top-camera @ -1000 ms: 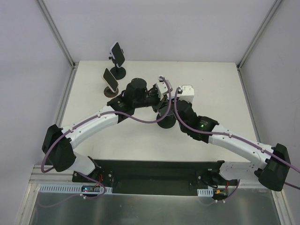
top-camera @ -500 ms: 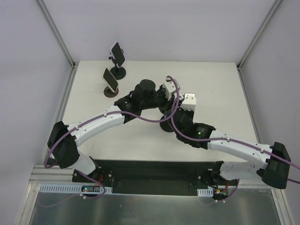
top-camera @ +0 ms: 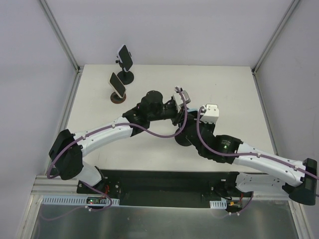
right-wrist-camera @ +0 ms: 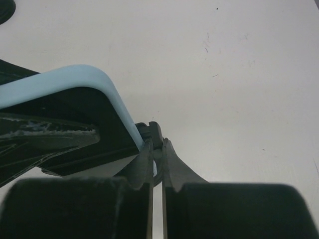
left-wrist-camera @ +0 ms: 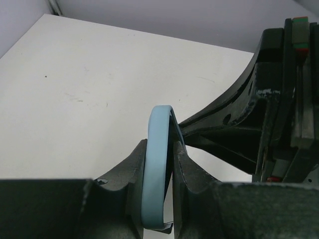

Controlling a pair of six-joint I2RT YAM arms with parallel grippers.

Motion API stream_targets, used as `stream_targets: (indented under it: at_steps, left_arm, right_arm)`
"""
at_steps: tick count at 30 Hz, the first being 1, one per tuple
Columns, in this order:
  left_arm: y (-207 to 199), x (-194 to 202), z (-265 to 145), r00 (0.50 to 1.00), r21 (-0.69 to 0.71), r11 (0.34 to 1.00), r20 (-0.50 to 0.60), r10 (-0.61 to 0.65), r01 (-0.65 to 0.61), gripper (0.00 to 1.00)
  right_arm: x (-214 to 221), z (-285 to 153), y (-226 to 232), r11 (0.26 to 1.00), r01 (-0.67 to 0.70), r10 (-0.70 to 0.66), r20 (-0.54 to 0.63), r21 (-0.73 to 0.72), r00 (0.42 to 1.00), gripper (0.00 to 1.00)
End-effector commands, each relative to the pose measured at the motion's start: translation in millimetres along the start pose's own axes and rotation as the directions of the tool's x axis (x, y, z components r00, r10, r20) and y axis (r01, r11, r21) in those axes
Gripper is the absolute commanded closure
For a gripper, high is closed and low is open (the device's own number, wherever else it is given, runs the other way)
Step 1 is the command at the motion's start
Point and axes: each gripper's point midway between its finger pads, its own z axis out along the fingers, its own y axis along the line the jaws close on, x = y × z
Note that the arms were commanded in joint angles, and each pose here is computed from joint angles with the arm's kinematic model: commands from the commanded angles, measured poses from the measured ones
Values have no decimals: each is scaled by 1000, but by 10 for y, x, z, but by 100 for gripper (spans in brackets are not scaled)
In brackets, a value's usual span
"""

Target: Place the phone on the phone stand

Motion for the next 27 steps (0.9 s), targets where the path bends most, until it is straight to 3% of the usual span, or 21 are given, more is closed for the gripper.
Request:
stream_targets:
  at_steps: [1, 5, 6, 9, 11, 12, 15, 18, 23, 27]
  left_arm:
    - [1751, 935, -504, 956, -676, 702, -292, 27, -226, 100]
    - [1734, 985, -488, 952, -667, 707, -304, 31, -236, 100]
    - [1725, 977, -482, 953, -664, 710, -302, 32, -235, 100]
    - [1703, 971, -482, 953, -654, 718, -302, 39, -237, 100]
    - [1681, 974, -478, 952, -645, 726, -304, 44, -240, 100]
    - [1668, 992, -477, 951, -640, 730, -307, 44, -240, 100]
    - [1634, 1039, -473, 950, -628, 743, -310, 36, -233, 100]
    - [1545, 1041, -453, 951, -591, 778, -307, 29, -214, 100]
    - [1416, 881, -502, 965, -572, 811, -259, -36, -123, 100]
    - [1296, 485, -620, 985, -556, 828, -168, -34, -67, 100]
  right_arm:
    - [-368, -786, 838, 821, -373, 312, -208, -433, 927, 100]
    - [-341, -1028, 997, 775, -363, 239, -291, -517, 926, 97]
    - [-375, -1130, 1043, 750, -366, 222, -311, -551, 924, 86]
    - [-307, -1329, 1063, 703, -348, 172, -327, -621, 929, 64]
    - [-248, -1401, 1004, 693, -316, 143, -307, -648, 941, 54]
    - [-292, -1436, 943, 679, -315, 149, -296, -663, 944, 44]
    - [-317, -1425, 792, 685, -261, 119, -249, -680, 961, 31]
    - [-324, -1183, 441, 801, -153, 75, -156, -579, 985, 19]
    - [-320, -804, 72, 874, -106, 56, -119, -474, 991, 16]
    - [-68, -569, 91, 872, -82, -5, -176, -483, 984, 14]
